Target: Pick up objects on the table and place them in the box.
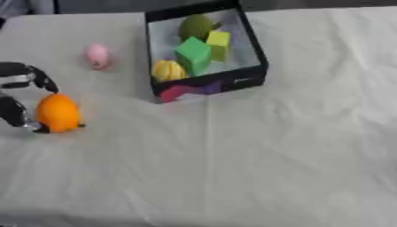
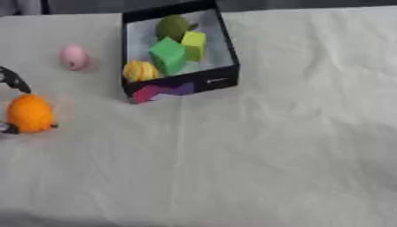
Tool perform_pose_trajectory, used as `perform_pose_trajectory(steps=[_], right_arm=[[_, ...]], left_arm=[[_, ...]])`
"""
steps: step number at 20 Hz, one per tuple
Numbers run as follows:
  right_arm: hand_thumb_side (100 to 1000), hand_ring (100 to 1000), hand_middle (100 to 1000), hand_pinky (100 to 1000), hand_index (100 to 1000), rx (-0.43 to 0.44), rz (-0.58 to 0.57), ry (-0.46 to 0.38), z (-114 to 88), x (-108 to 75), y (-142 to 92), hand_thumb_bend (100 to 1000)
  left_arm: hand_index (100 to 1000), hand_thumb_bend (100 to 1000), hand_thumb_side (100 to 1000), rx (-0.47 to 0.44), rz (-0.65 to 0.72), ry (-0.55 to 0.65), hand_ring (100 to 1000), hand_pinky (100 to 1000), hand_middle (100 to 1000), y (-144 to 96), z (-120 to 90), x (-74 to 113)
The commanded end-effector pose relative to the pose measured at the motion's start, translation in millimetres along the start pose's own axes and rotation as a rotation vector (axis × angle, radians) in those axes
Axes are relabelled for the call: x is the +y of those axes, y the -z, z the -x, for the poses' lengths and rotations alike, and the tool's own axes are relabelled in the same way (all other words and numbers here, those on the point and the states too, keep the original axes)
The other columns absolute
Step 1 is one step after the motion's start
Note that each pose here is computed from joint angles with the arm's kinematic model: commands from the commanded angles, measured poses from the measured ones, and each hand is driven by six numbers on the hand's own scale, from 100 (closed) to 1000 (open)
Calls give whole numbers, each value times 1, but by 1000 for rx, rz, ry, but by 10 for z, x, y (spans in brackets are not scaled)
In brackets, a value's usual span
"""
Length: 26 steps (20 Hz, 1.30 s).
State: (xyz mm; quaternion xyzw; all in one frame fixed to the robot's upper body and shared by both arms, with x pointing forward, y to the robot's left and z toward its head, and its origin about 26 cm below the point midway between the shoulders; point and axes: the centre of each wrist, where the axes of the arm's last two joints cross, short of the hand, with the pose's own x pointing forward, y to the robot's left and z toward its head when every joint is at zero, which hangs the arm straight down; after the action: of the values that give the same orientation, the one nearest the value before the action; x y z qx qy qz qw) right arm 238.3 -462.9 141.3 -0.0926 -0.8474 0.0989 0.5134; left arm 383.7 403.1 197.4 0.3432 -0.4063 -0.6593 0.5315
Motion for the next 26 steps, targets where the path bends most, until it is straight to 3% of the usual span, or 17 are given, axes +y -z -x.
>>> perform_pose_trajectory(steps=[1,5,6,7,9,13,16,17,18,19,21,26], right_arm=[[620,756,702,882,867,-12,-9,-26,-63,-52,31,100],[620,757,700,883,867,-8,-5,-27,-56,-56,26,100],[616,757,700,883,867,-9,-5,-27,-57,-57,26,100],[614,757,700,883,867,-10,-6,-27,-59,-59,26,100],[613,757,700,883,867,-12,-8,-27,-64,-61,27,100],[609,757,701,883,867,-15,-19,-27,-75,-63,34,100],[614,757,701,883,867,-16,-32,-25,-80,-61,54,100],[614,757,701,883,867,-16,-37,-23,-81,-58,69,100],[623,757,701,883,867,-21,-46,-20,-88,-50,96,100],[610,757,701,883,867,-26,-55,-15,-96,-41,126,100],[600,757,702,883,867,-50,-82,-2,-139,-20,212,100],[583,758,703,883,867,-117,-148,34,-260,46,412,100]], left_arm=[[790,431,262,10,-51,-24,749,846,688,-9,35,72],[665,242,229,-20,-72,-106,614,752,564,54,-29,36],[620,129,218,-34,-79,-123,566,700,524,53,-59,56],[603,100,214,-51,-90,-134,552,686,511,37,-95,99],[573,100,210,-92,-140,-138,530,667,489,-43,-189,264],[517,100,186,-175,-330,-82,487,611,451,-318,-444,785],[510,100,185,-250,-469,-72,493,623,448,-419,-681,1161],[510,100,185,-273,-494,-73,493,625,448,-400,-763,1264],[510,100,261,-295,-514,-74,494,626,450,-362,-848,1357],[510,100,179,-312,-529,-71,494,626,449,-308,-925,1435],[510,100,185,-352,-552,-67,496,621,451,-148,-1093,1538],[530,100,169,-362,-561,-74,502,626,464,336,-1320,1531]])
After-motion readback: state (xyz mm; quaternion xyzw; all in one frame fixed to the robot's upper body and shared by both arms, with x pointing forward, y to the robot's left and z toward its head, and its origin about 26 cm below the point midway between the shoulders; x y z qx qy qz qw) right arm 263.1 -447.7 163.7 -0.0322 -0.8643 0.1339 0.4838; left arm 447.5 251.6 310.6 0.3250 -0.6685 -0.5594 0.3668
